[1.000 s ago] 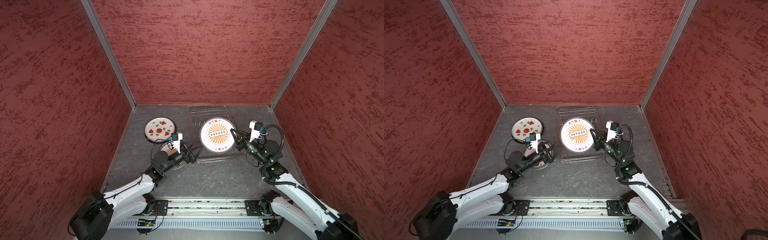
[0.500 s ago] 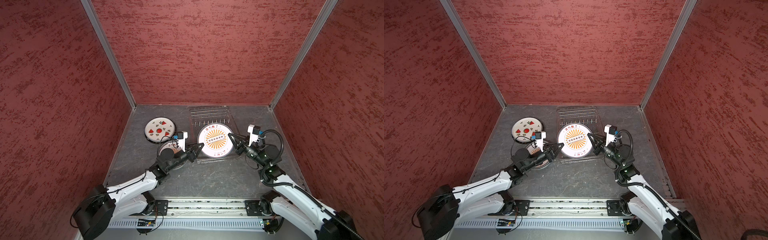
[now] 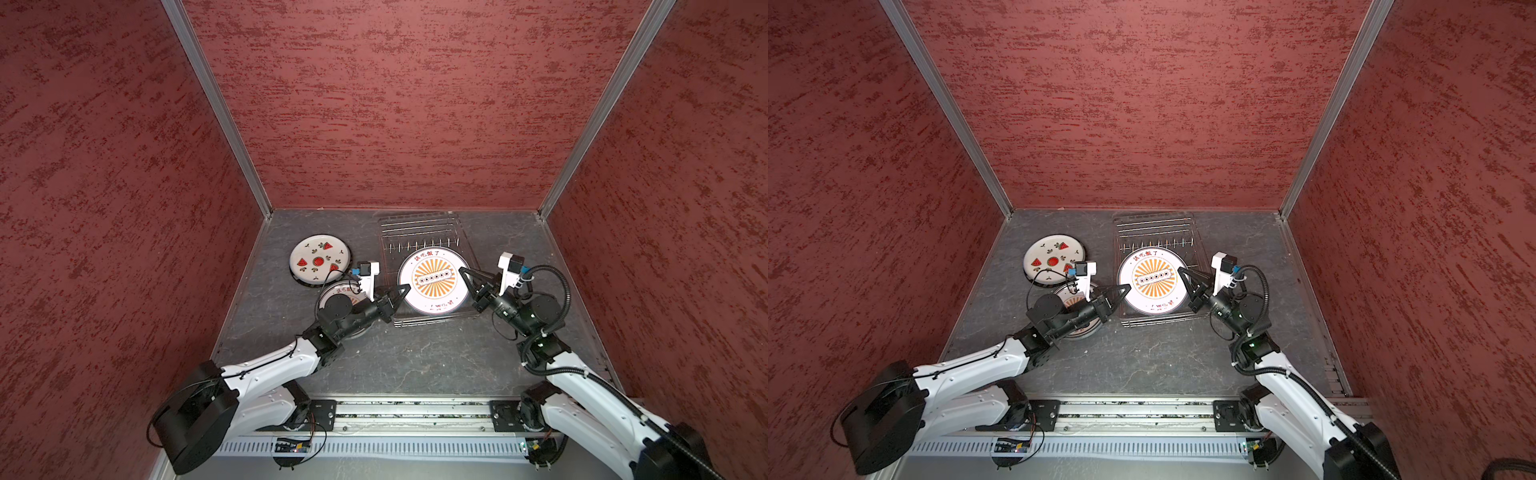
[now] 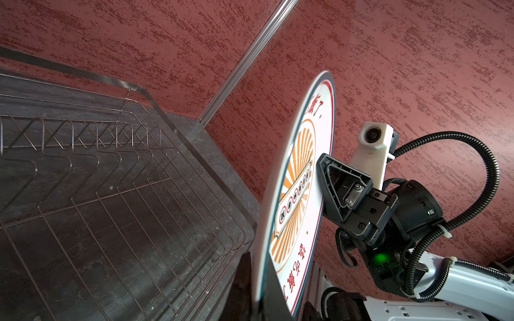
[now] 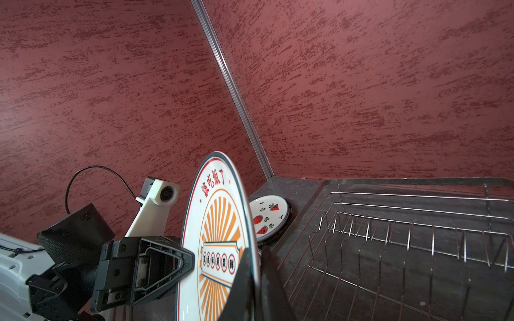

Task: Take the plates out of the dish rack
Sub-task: 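Bring the plate toward the left gripper and grasp its rim with the left gripper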

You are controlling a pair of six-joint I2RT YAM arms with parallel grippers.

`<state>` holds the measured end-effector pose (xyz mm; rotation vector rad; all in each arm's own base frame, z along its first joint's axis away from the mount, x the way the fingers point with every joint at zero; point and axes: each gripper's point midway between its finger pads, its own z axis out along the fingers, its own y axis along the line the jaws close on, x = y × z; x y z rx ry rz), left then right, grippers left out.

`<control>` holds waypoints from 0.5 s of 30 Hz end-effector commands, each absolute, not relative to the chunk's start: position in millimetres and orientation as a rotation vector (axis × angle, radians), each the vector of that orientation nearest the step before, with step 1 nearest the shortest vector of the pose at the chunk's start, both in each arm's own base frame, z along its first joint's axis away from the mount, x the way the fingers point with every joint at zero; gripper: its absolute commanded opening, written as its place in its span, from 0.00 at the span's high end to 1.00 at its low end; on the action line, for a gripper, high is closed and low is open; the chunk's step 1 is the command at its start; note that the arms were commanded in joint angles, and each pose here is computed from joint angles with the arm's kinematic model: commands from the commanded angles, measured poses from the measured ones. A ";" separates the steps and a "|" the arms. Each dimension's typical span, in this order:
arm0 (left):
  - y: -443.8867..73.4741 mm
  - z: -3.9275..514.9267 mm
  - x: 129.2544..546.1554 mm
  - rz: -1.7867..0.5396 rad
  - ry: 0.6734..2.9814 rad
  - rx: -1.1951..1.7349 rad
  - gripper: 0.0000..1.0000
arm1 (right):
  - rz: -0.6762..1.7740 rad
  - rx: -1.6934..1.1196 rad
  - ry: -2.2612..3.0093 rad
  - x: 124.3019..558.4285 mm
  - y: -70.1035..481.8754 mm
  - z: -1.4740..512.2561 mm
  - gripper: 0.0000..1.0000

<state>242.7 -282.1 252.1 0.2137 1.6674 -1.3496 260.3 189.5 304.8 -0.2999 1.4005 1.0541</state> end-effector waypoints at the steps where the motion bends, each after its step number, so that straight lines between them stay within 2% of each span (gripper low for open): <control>1: -287.7 262.9 239.0 -1.392 1.638 0.244 1.00 | 1.061 -0.334 1.315 254.2 190.3 321.9 0.99; 4: -286.4 262.0 240.6 -1.394 1.641 0.221 1.00 | 1.069 -0.341 1.326 254.5 192.3 319.2 0.86; 15: -272.5 264.6 249.2 -1.384 1.620 0.109 1.00 | 1.109 -0.403 1.357 252.5 203.0 312.7 0.15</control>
